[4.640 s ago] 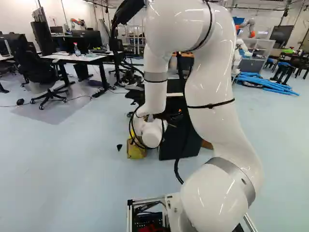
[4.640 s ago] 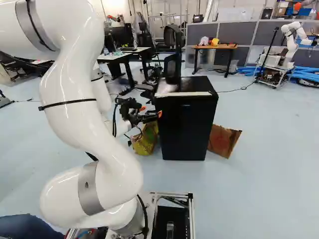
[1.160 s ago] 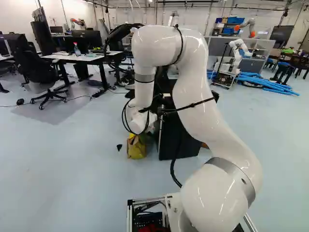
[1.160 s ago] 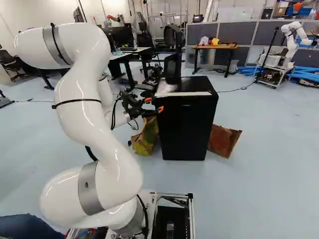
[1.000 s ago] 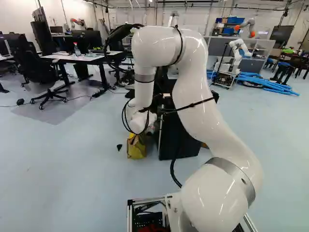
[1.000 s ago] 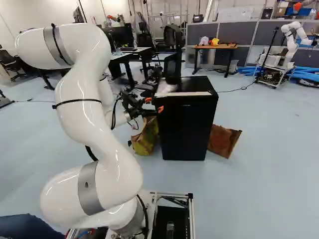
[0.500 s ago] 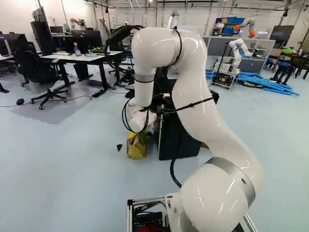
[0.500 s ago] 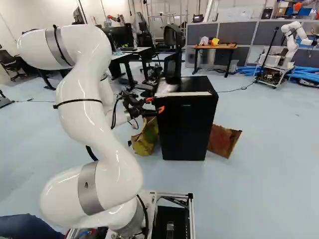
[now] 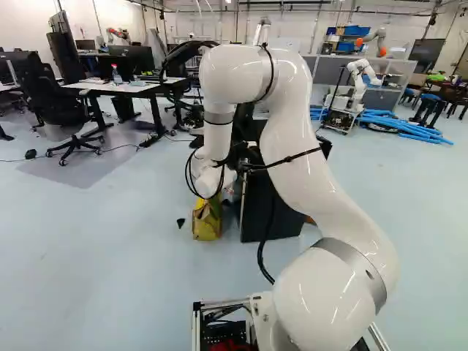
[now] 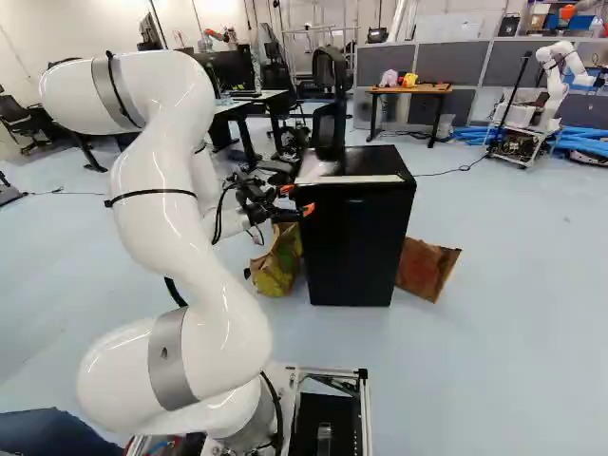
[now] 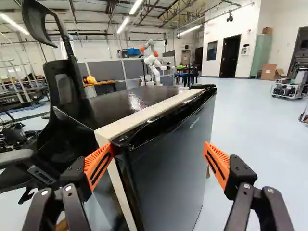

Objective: Grab a drink from the fridge

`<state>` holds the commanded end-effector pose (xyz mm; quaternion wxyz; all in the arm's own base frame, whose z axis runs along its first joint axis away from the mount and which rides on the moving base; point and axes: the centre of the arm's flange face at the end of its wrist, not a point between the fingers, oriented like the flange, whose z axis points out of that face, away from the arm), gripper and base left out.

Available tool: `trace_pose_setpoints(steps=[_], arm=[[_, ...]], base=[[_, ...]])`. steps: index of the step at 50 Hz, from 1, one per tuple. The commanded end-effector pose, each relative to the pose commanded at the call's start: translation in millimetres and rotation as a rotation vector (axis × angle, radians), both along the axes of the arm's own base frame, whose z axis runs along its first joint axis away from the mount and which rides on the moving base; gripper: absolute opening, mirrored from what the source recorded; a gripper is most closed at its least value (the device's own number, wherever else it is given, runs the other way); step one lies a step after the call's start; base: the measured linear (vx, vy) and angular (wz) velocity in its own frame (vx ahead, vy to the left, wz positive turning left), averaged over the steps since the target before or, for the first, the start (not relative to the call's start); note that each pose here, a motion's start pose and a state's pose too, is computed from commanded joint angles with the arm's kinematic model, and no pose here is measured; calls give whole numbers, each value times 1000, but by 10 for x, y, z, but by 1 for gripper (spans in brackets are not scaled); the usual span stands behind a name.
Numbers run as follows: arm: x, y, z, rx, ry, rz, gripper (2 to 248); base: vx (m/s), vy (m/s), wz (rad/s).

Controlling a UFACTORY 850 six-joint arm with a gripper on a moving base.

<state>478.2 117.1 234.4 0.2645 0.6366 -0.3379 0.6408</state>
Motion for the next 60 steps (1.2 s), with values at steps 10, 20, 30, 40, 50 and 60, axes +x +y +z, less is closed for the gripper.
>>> trace_pose_setpoints(steps=[10, 20, 30, 40, 50, 60], arm=[[31, -4, -4, 4, -5, -17, 247], [21, -12, -6, 5, -4, -31, 247], [10, -20, -7, 6, -4, -46, 247], [0, -27, -8, 8, -3, -60, 247], [-11, -35, -10, 9, -2, -74, 247], [-28, -43, -11, 10, -1, -89, 247]], base=[[0, 0, 0], [0, 0, 0], [0, 0, 0], [0, 0, 0], [0, 0, 0], [0, 0, 0]])
